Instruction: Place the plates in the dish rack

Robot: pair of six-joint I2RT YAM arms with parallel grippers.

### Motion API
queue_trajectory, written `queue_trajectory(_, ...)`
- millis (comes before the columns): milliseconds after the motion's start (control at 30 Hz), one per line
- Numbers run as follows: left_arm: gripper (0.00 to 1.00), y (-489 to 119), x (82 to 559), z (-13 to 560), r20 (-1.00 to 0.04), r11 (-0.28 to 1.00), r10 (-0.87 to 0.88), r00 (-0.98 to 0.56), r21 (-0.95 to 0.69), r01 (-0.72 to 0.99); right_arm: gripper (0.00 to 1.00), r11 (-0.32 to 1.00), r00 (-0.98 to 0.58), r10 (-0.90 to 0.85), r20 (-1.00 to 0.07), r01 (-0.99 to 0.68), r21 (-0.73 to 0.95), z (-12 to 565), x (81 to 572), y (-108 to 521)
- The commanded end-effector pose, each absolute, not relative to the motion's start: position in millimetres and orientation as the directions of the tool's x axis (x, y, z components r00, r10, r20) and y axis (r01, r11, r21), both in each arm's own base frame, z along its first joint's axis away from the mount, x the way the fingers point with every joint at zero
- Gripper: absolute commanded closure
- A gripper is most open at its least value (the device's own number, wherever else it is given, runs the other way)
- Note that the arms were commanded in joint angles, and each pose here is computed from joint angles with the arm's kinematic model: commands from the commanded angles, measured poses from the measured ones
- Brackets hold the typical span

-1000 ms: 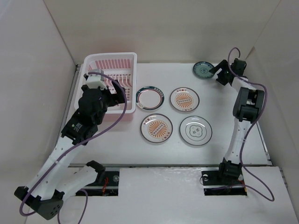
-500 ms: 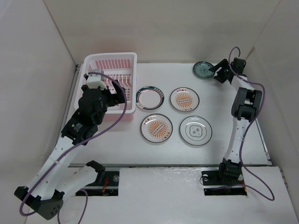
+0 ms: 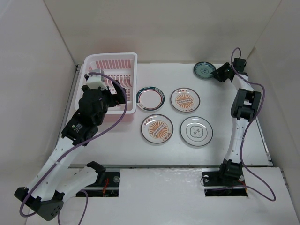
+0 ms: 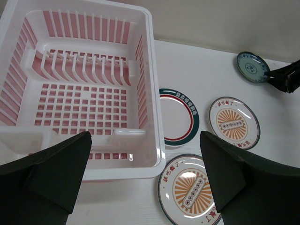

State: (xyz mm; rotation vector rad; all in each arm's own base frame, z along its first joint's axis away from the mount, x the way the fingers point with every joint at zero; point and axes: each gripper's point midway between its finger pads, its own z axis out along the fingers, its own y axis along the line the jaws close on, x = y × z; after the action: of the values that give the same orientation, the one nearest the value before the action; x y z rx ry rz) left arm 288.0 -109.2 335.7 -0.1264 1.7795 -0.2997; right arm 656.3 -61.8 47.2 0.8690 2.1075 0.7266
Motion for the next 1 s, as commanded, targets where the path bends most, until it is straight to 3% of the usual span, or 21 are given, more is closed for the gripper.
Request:
queue_trajectory(0, 0.00, -108.3, 288.9, 349.8, -0.946, 0.954, -0.267, -0.182, -0.286, 0.087, 0.61, 0.588, -0.529, 0.782, -0.329, 0.455, 0.669, 11.1, 640.3, -64.3)
queue_trajectory(233, 0.00, -106.8, 289.2, 349.9, -0.947, 0.955, -0.268, -0.178, -0.285, 0.079, 0.68, 0.588, -0.528, 0.785, -0.324, 0.469, 0.659, 8.7, 639.5, -65.8)
queue_trajectory(367, 0.00, -106.7, 289.2, 349.9, -0.947, 0.955, -0.268, -0.178, -0.285, 0.079, 0.82, 0.580, -0.525, 0.791, -0.314, 0.478, 0.660, 4.6, 640.8, -65.8)
queue_trajectory(467, 0.00, -106.9, 289.5, 345.7, -0.947, 0.957, -0.263, -0.186, -0.281, 0.076, 1.00, 0.563, -0.519, 0.802, -0.297, 0.489, 0.666, 3.3, 640.3, -70.0)
queue_trajectory(833, 0.00, -108.3, 291.9, 342.2, -0.946, 0.958, -0.257, -0.196, -0.276, 0.074, 1.00, 0.501, -0.491, 0.831, -0.261, 0.458, 0.734, 24.7, 633.6, -57.8)
queue_trajectory(967, 0.00, -115.2, 292.4, 341.4, -0.943, 0.956, -0.248, -0.221, -0.274, 0.100, 1.00, 0.492, -0.439, 0.829, -0.346, 0.279, 0.825, 97.3, 649.3, -51.9)
